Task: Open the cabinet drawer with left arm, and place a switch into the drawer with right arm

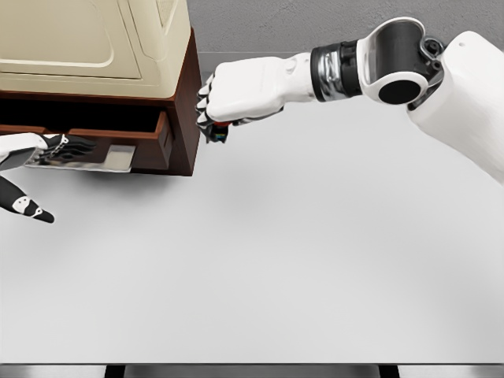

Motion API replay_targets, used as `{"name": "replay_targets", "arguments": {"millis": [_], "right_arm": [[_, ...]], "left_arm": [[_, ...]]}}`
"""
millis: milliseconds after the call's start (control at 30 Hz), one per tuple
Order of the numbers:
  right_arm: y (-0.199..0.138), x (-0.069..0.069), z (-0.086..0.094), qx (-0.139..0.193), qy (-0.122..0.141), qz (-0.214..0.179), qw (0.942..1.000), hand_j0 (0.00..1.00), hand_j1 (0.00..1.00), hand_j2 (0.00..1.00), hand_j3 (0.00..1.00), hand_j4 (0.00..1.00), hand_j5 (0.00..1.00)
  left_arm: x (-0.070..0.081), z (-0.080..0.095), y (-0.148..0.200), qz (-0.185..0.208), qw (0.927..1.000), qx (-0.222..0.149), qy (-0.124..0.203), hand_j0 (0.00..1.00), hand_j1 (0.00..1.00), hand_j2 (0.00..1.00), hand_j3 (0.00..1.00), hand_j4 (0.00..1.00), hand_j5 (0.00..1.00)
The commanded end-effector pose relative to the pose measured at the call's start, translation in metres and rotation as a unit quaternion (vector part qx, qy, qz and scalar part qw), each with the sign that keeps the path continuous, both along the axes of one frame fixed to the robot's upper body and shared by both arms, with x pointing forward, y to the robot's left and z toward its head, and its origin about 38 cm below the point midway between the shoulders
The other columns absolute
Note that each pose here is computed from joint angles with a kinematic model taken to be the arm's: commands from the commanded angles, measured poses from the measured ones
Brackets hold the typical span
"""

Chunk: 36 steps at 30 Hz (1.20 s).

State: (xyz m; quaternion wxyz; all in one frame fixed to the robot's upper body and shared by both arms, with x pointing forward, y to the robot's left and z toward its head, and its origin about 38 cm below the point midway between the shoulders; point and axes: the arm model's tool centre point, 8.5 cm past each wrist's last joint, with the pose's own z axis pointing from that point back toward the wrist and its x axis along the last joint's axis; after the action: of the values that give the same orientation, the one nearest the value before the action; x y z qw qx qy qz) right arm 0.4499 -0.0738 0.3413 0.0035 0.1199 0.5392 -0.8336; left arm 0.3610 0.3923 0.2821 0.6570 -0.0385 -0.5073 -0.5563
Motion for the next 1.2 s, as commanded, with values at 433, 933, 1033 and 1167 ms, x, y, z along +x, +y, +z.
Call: {"name": "replay_targets", "arguments": {"millis": [433,933,1033,1167], "right_arm": [[0.020,-0.005,0.011,0.012,0.001,0.021,0.9997,0.46,0.46,0.46,0.46,0.46,0.46],[0.054,-0.006,0.025,0.028,0.002,0.019,0.9994,0.46,0.46,0.46,0.46,0.46,0.46],[0.060,-0.006,0.028,0.031,0.002,0.018,0.9994,0.46,0.46,0.46,0.46,0.46,0.46],[0.066,-0.006,0.031,0.033,0.002,0.021,0.9992,0.46,0.46,0.46,0.46,0.46,0.46]], "left_arm": [[-0.005,0.000,0.016,0.014,0.9990,0.042,0.002,1.00,1.00,1.00,1.00,1.00,1.00],[-0.010,-0.005,0.022,0.019,0.9986,0.047,0.017,1.00,1.00,1.00,1.00,1.00,1.00],[-0.011,-0.006,0.023,0.020,0.9985,0.047,0.019,1.00,1.00,1.00,1.00,1.00,1.00],[-0.014,-0.008,0.027,0.023,0.9979,0.054,0.026,1.00,1.00,1.00,1.00,1.00,1.00]]}}
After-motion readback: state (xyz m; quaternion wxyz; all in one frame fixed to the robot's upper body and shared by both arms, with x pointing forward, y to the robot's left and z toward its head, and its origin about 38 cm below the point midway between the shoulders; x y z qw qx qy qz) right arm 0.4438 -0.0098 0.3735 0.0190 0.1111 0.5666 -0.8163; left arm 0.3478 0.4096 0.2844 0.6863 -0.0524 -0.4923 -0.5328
